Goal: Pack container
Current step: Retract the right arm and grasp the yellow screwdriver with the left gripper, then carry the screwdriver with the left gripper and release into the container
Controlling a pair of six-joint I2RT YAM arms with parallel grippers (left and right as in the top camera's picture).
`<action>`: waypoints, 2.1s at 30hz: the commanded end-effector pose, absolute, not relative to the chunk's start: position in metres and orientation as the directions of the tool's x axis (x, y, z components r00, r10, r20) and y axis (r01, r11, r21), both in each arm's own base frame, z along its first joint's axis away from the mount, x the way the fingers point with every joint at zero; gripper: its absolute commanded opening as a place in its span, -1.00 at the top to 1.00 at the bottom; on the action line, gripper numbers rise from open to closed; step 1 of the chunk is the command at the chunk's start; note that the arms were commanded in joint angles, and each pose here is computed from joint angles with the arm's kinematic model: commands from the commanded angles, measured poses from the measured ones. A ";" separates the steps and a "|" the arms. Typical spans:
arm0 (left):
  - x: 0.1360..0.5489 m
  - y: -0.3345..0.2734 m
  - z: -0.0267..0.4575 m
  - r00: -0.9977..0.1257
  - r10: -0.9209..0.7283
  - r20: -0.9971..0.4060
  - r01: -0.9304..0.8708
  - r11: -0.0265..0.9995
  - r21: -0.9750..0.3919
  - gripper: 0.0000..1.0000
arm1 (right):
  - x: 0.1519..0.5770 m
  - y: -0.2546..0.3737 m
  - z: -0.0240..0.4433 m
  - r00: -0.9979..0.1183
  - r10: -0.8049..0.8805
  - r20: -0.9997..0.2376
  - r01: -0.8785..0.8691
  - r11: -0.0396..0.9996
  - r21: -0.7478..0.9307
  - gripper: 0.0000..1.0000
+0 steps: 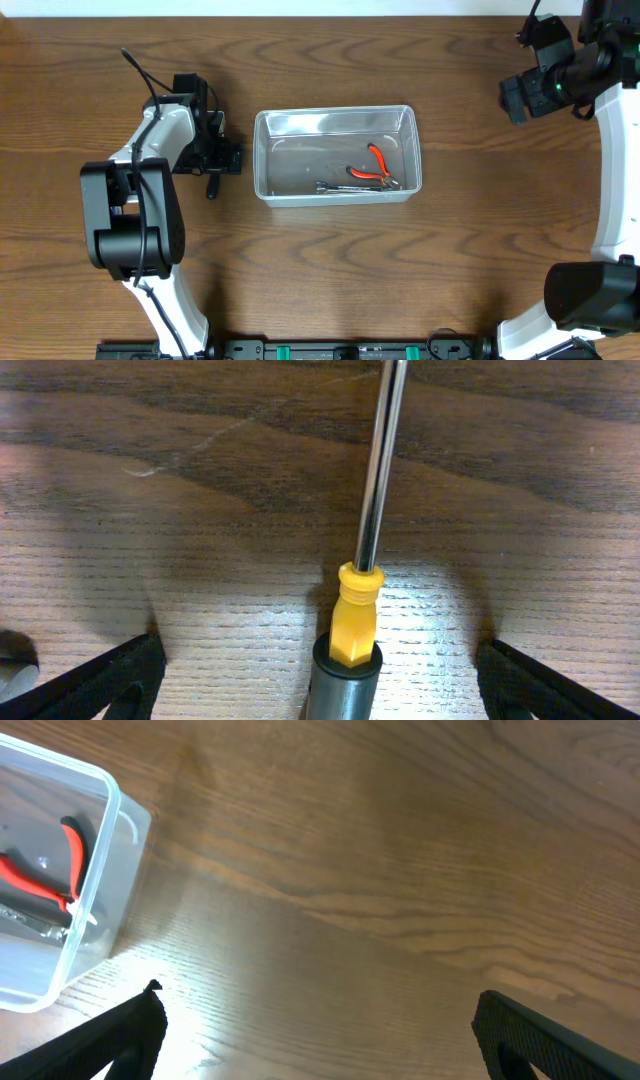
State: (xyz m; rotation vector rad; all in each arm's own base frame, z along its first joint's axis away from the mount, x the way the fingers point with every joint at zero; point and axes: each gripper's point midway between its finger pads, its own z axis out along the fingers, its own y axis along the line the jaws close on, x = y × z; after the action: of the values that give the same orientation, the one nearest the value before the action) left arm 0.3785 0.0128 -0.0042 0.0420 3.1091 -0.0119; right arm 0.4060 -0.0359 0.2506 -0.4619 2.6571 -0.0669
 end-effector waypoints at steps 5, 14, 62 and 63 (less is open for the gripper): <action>0.358 0.015 -0.017 -0.999 0.028 0.046 0.028 1.000 -0.008 -0.65 | 0.405 -0.035 0.249 -0.856 -0.308 -0.416 -0.295 0.951 -0.096 -0.98; 0.348 0.014 -0.016 -0.996 0.028 0.084 0.027 1.000 -0.011 0.27 | 0.405 -0.036 0.249 -0.857 -0.307 -0.414 -0.293 0.951 -0.100 -0.99; 0.346 -0.213 0.092 -0.214 0.943 -0.254 0.977 0.202 -0.072 0.87 | 0.406 -0.038 0.249 -0.856 -0.308 -0.415 -0.287 0.951 -0.115 -0.98; 0.344 -0.213 0.083 -0.220 0.946 -0.237 0.975 0.203 -0.095 0.83 | 0.406 -0.038 0.249 -0.856 -0.308 -0.416 -0.287 0.951 -0.115 -0.98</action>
State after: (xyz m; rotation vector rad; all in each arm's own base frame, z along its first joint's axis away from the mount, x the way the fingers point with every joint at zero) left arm 0.3492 -0.2179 0.1036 1.8101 2.3098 -0.3224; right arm 0.4070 -0.0369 0.2511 -0.4591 2.6543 -0.0748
